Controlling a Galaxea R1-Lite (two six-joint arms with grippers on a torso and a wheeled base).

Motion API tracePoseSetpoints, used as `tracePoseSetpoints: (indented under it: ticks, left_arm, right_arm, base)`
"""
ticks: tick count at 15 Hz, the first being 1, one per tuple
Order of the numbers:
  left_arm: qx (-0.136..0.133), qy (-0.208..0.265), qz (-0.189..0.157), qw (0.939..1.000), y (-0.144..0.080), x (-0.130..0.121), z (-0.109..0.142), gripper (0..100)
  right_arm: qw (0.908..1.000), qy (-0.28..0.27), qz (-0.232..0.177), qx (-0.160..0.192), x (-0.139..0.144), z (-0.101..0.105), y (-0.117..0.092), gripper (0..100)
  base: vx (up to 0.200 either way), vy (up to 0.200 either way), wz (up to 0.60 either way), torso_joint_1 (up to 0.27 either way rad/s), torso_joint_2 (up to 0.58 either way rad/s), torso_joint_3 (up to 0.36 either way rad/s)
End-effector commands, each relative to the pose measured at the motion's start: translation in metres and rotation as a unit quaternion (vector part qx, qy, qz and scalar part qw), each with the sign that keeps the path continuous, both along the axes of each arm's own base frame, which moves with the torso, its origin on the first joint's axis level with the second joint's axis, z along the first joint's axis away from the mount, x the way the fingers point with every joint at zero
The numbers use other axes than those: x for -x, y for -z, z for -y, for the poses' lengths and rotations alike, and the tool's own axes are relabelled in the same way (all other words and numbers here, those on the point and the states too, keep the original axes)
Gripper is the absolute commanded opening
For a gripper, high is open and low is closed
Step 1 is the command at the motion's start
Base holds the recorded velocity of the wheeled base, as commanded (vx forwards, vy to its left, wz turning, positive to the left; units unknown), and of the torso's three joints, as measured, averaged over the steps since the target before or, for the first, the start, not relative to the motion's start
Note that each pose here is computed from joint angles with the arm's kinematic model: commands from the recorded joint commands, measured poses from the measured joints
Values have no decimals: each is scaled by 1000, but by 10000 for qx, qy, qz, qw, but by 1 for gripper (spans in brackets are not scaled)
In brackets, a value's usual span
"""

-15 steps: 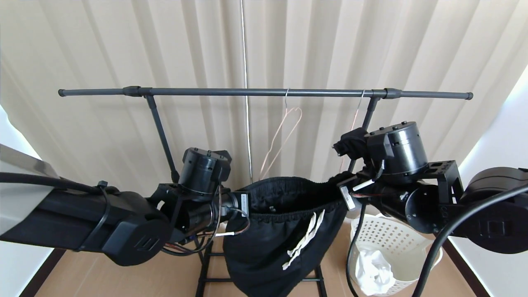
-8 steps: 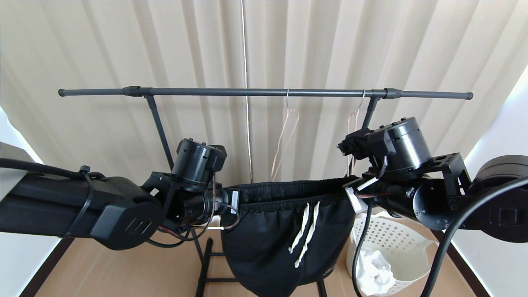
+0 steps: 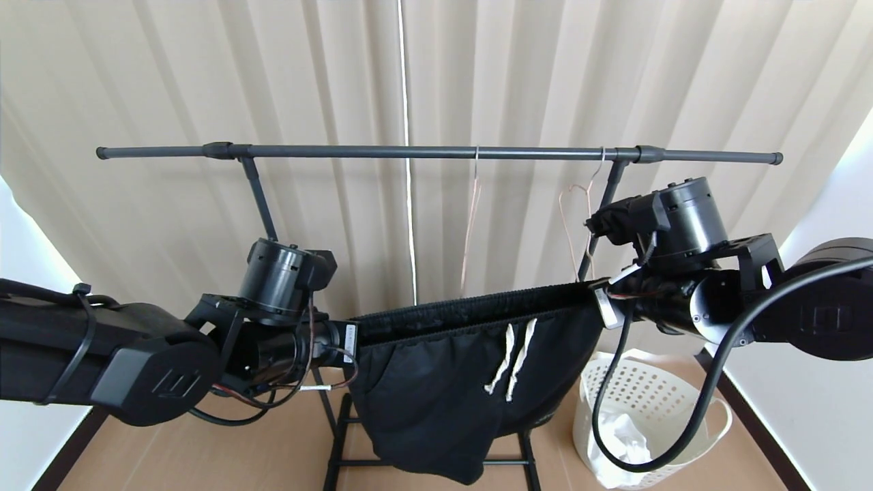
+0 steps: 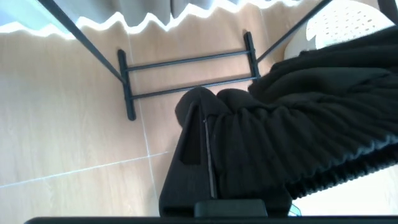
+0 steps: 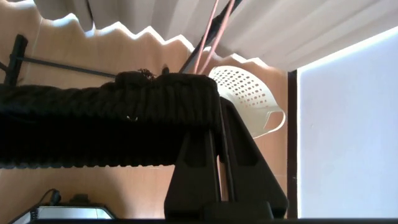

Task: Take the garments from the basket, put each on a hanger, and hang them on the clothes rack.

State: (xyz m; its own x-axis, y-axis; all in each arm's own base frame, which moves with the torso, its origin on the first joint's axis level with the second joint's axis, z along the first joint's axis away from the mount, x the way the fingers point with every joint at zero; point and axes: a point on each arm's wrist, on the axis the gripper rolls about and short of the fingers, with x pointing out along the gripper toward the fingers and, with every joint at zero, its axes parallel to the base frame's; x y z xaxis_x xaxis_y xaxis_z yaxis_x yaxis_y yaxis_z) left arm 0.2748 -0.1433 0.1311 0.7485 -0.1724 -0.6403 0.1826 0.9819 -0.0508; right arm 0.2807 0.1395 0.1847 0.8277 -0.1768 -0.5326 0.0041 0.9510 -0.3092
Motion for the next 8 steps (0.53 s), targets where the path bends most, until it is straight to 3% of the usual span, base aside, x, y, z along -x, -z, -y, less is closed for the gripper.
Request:
tracePoseSetpoints:
  ticks: [1,5,8]
  left_arm:
    - [0,-33,0,10000,-1,3,-3,0]
    - [106,3,134,9999,-8,-3,0,0]
    - [442,318,442,9975,-29,-22,11,0]
  right_arm:
    - [10000,44,-4,8,-2,2,0,0]
    - [9999,29,-92,56,4,4,2,0]
    - [9989,-325,-293,144,26,-6,-3,0]
  base:
    - [0,0,0,0,0,0]
    - [0,0,0,0,0,0]
    - [0,0,0,0,0,0]
